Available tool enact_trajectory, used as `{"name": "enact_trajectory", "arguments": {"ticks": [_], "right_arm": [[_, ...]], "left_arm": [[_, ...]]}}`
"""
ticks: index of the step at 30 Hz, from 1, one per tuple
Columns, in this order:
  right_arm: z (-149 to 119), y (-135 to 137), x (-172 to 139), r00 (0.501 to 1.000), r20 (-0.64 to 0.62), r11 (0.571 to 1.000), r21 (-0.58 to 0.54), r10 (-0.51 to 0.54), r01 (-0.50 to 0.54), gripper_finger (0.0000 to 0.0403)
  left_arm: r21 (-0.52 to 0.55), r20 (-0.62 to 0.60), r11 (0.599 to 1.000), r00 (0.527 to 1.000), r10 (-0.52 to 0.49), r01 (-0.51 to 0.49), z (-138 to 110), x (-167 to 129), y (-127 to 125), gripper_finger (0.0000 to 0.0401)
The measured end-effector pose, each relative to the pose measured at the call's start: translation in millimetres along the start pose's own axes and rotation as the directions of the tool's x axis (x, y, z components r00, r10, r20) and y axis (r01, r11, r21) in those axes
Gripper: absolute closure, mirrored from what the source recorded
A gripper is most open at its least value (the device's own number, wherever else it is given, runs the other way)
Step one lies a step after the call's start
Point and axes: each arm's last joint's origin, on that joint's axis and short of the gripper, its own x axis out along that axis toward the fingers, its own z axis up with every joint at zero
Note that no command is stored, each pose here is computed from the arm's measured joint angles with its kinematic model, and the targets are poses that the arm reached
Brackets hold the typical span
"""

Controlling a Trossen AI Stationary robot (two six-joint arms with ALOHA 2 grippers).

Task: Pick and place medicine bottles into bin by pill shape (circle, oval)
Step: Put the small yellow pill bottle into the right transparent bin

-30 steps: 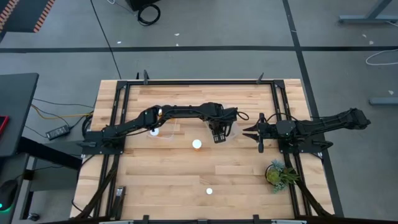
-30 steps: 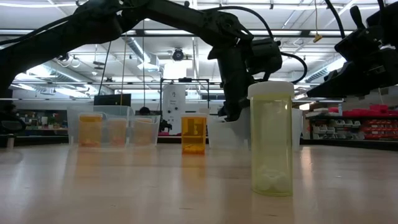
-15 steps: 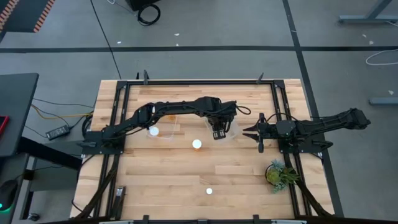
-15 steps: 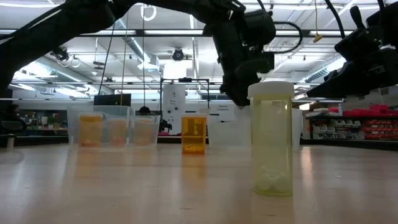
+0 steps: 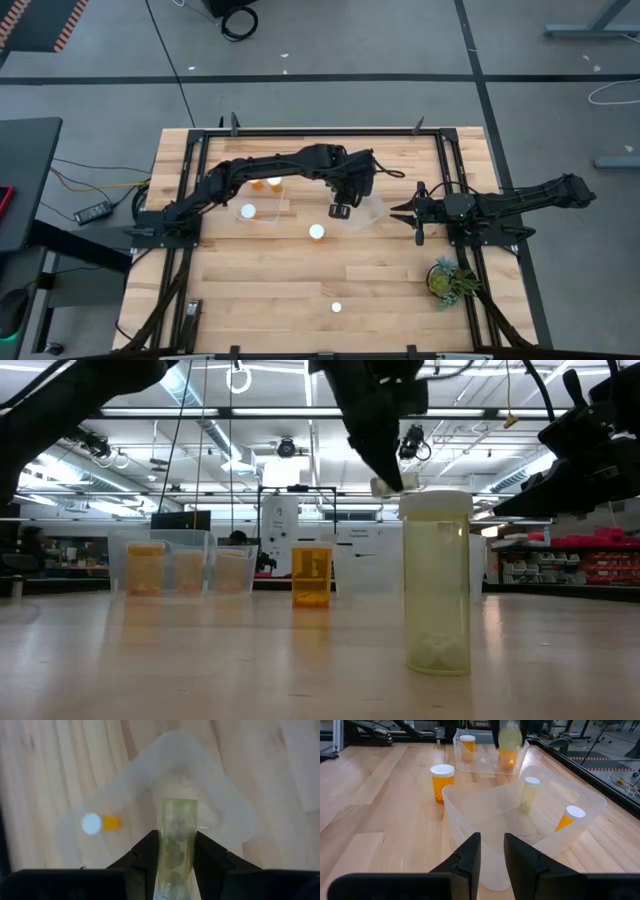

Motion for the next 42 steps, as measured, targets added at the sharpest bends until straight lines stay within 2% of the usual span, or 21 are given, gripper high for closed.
{"name": "enact_trajectory", "arguments": {"ticks": [9, 19, 25, 28, 35, 40, 42], "right_arm": [[0, 0, 0, 1.0, 0.0, 1.0, 0.0, 0.0, 0.0, 0.0311], [0, -1, 0, 1.0, 0.003, 1.0, -0.014, -0.023, 0.023, 0.0311], [1, -1, 0, 0.999, 0.007, 0.998, -0.027, -0.052, 0.052, 0.0311], [1, -1, 0, 0.999, 0.01, 0.997, 0.05, -0.052, 0.051, 0.0311], [14, -1, -1, 0.988, 0.144, 0.983, 0.179, -0.05, 0.024, 0.0311], [14, -2, -1, 0.987, 0.142, 0.94, 0.339, -0.082, 0.029, 0.0311], [14, -2, -1, 0.987, 0.146, 0.924, 0.382, -0.062, 0.002, 0.0311]], "left_arm": [[0.092, 0.047, 0.996, 0.999, -0.006, 0.002, 10, -19, -20, 0.0293], [0.204, -0.031, 0.976, 0.997, -0.072, 0.077, 13, -23, -59, 0.0292], [0.251, -0.017, 0.965, 0.997, -0.078, 0.079, 17, -28, -71, 0.0292], [0.307, 0.008, 0.949, 0.997, -0.073, 0.067, 20, -30, -73, 0.0291], [0.327, 0.134, 0.945, 0.99, -0.035, -0.011, 31, -31, -66, 0.0291], [0.295, 0.312, 0.948, 0.95, 0.019, -0.116, 47, -35, -58, 0.0291], [0.28, 0.38, 0.947, 0.924, 0.039, -0.155, 54, -37, -55, 0.0291]]}}
